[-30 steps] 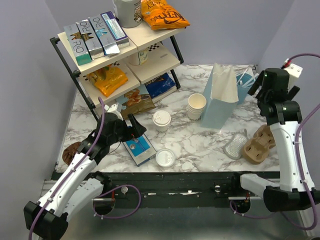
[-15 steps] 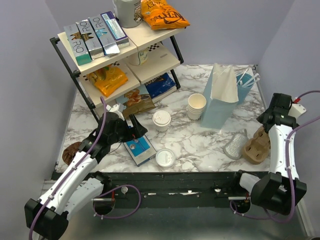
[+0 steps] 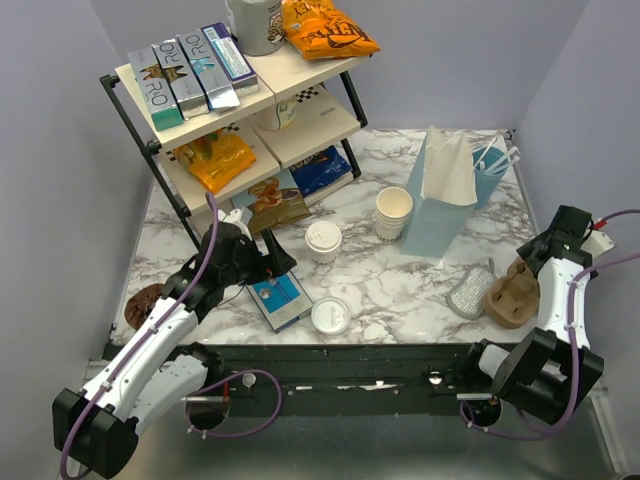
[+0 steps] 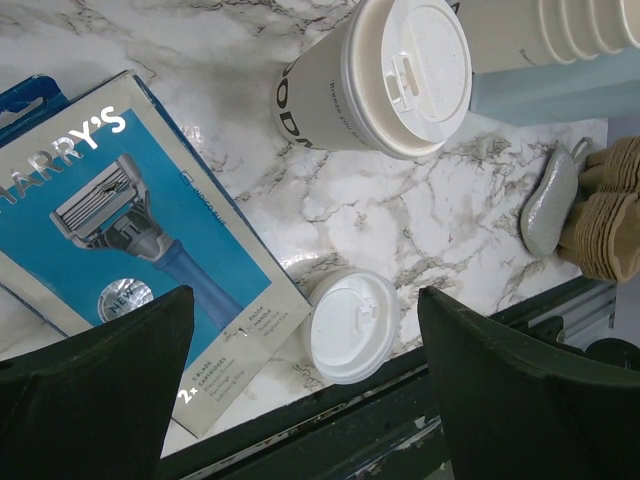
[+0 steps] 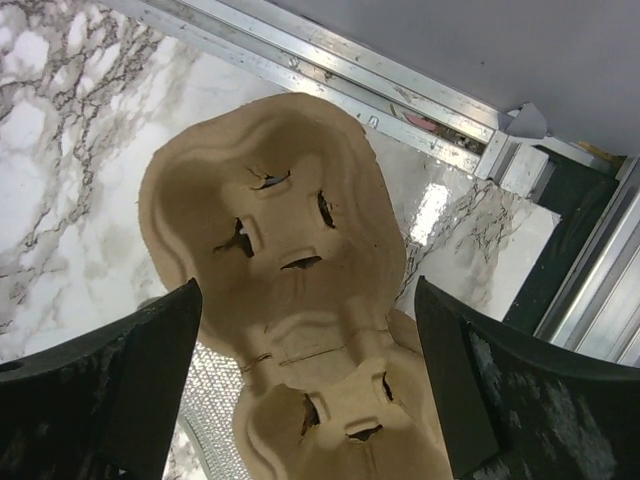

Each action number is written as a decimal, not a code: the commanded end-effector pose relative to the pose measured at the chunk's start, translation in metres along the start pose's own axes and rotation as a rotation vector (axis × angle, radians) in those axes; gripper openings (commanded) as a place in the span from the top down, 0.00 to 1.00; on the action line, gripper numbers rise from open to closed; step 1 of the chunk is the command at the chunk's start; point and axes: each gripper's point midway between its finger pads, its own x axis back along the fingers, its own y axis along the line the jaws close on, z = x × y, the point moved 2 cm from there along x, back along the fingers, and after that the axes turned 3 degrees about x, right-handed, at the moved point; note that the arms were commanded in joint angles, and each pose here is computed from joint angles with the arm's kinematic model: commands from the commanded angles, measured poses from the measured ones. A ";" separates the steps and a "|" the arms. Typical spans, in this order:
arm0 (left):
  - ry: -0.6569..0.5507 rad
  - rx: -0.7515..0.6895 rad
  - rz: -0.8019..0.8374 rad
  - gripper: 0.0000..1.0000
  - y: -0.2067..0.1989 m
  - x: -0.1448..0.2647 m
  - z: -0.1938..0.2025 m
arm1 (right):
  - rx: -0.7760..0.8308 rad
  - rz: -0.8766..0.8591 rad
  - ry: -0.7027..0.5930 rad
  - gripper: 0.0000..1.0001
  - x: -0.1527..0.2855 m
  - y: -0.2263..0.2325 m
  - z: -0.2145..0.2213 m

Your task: Pack the takeout coffee

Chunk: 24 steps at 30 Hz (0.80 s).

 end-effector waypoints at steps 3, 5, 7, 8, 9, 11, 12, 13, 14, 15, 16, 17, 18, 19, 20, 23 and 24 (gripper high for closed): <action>0.003 -0.013 0.027 0.01 -0.004 0.001 -0.001 | -0.040 -0.023 -0.011 0.06 -0.009 -0.002 0.003; 0.004 -0.013 0.028 0.01 -0.004 0.001 -0.001 | -0.046 -0.015 -0.002 0.07 -0.011 -0.004 0.004; 0.001 -0.013 0.029 0.01 -0.004 0.001 -0.001 | -0.052 -0.015 -0.006 0.08 -0.011 -0.004 0.002; 0.002 -0.012 0.028 0.01 -0.004 0.000 -0.001 | -0.050 -0.017 -0.008 0.10 -0.011 -0.005 0.002; 0.003 -0.013 0.029 0.01 -0.005 0.000 -0.001 | -0.047 -0.023 -0.013 0.11 -0.011 -0.004 0.000; 0.007 -0.013 0.028 0.01 -0.004 -0.001 -0.001 | -0.048 -0.019 -0.011 0.16 -0.013 -0.005 0.001; 0.010 -0.012 0.027 0.01 -0.004 -0.001 0.000 | -0.052 -0.017 -0.011 0.16 -0.014 -0.005 0.001; 0.012 -0.011 0.025 0.01 -0.004 -0.001 0.000 | -0.053 -0.016 -0.004 0.17 -0.015 -0.006 0.002; 0.014 -0.013 0.025 0.01 -0.003 -0.001 0.001 | -0.058 -0.014 0.002 0.19 -0.016 -0.007 0.003; 0.012 -0.013 0.025 0.01 -0.003 -0.001 0.001 | -0.060 -0.012 0.004 0.19 -0.017 -0.007 0.003; 0.009 -0.013 0.028 0.01 -0.004 -0.001 -0.001 | -0.062 -0.015 0.007 0.20 -0.018 -0.007 0.004; 0.008 -0.013 0.027 0.01 -0.004 -0.001 -0.001 | -0.061 -0.014 0.006 0.22 -0.018 -0.007 0.003; 0.008 -0.013 0.029 0.01 -0.004 -0.001 -0.001 | -0.061 -0.013 0.008 0.22 -0.018 -0.007 0.004; 0.011 -0.015 0.030 0.01 -0.004 -0.002 0.000 | -0.061 -0.013 0.005 0.22 -0.018 -0.007 0.003; 0.011 -0.013 0.031 0.01 -0.004 -0.002 0.000 | -0.063 -0.011 0.002 0.23 -0.018 -0.008 0.003; 0.013 -0.014 0.030 0.01 -0.004 -0.001 0.000 | -0.065 0.014 0.007 0.23 -0.019 -0.013 0.008; 0.014 -0.013 0.029 0.01 -0.004 -0.002 0.001 | -0.069 0.018 0.007 0.23 -0.019 -0.014 0.008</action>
